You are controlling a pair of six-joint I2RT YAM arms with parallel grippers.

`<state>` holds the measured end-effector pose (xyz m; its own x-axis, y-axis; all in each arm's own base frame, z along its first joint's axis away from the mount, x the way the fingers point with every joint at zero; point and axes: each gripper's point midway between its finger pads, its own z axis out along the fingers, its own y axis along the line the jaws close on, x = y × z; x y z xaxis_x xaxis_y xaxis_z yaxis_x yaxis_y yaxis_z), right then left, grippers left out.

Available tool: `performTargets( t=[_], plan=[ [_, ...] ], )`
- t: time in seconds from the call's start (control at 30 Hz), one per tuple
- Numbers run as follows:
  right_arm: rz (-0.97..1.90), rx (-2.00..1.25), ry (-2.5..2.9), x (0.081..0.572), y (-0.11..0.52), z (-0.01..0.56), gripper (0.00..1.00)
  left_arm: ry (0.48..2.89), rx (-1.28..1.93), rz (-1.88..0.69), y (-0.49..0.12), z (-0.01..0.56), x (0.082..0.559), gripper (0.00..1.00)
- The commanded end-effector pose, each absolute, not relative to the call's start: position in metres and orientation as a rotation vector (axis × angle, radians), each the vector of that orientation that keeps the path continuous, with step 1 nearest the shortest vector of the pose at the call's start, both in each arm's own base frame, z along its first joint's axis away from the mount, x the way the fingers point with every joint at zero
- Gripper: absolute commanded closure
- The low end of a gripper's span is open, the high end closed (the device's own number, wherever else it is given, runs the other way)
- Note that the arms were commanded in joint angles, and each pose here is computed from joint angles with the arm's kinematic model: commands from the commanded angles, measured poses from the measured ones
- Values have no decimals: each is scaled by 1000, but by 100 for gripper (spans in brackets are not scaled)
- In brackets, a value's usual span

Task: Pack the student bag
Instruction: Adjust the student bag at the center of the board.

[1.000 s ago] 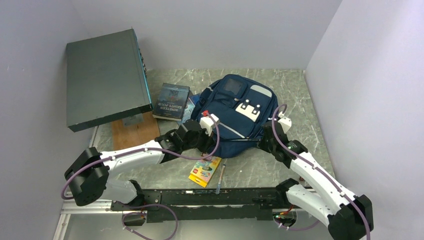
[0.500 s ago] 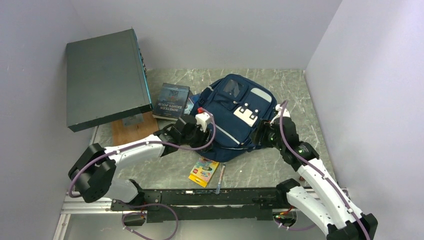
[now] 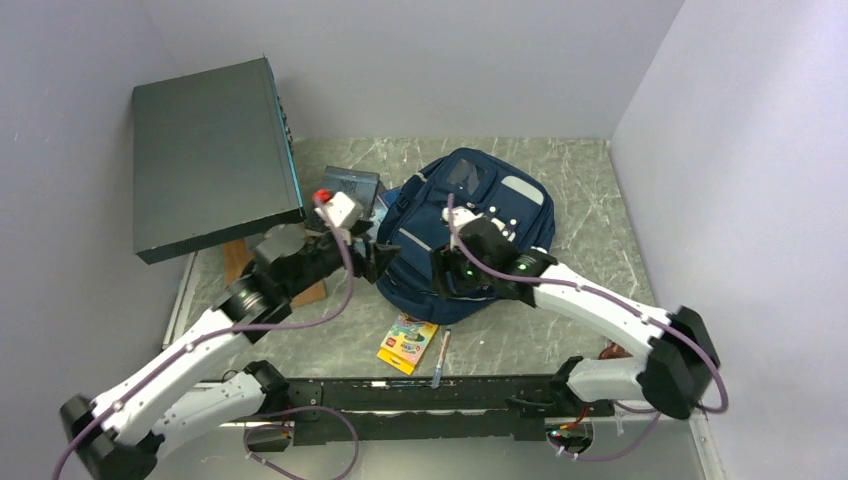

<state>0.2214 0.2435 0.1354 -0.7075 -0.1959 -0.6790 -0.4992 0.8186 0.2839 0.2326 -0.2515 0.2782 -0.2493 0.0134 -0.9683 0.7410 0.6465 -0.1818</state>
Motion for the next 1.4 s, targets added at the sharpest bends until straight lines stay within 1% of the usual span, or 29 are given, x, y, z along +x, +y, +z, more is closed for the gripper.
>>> performTargets(
  t=[0.0,0.1,0.23,0.37,0.5,0.57,0.63,0.7,0.73,0.77,0.8,0.83,0.87,0.93,0.97,1.1,1.2,1.3,1.37],
  plan=[
    [547,-560,2250,254,281,154,29,1538,492,-487,-198,309,251,14],
    [504,-593,2261,261,296,150,27,1458,460,-425,-179,316,248,14],
    [398,-579,2239,274,303,152,27,1415,439,-411,-168,323,240,14],
    [222,-583,2230,285,296,141,26,1417,422,-423,-167,325,239,15],
    [79,-644,2215,285,292,119,25,1431,426,-437,-170,324,238,16],
    [39,-662,2204,284,294,110,23,1437,420,-435,-169,322,239,16],
    [7,-643,2184,287,294,105,19,1443,415,-427,-168,322,240,16],
    [-94,-571,2159,297,283,100,19,1447,410,-421,-167,323,241,17],
    [-156,-521,2145,303,275,100,21,1450,408,-417,-167,323,242,18],
    [-223,-471,2121,307,266,103,25,1471,415,-407,-167,317,243,18],
    [-267,-424,2101,310,258,104,32,1485,415,-399,-166,313,244,18],
    [-300,-382,2082,313,250,107,51,1496,410,-386,-165,310,247,18],
    [-320,-348,2064,315,244,111,68,1509,407,-375,-165,307,248,18],
    [-333,-314,2037,319,234,120,93,1538,401,-348,-163,303,252,19],
    [-329,-302,2034,321,229,123,100,1558,375,-359,-163,301,254,20],
    [-224,-227,2048,327,201,153,100,1587,379,-357,-167,294,257,20],
    [-44,-227,2058,332,184,174,100,1599,405,-385,-176,287,259,18],
    [80,-268,2054,334,166,190,100,1630,483,-458,-197,279,259,17],
    [125,-304,2064,334,154,195,100,1681,563,-521,-217,266,258,20]
  ],
)
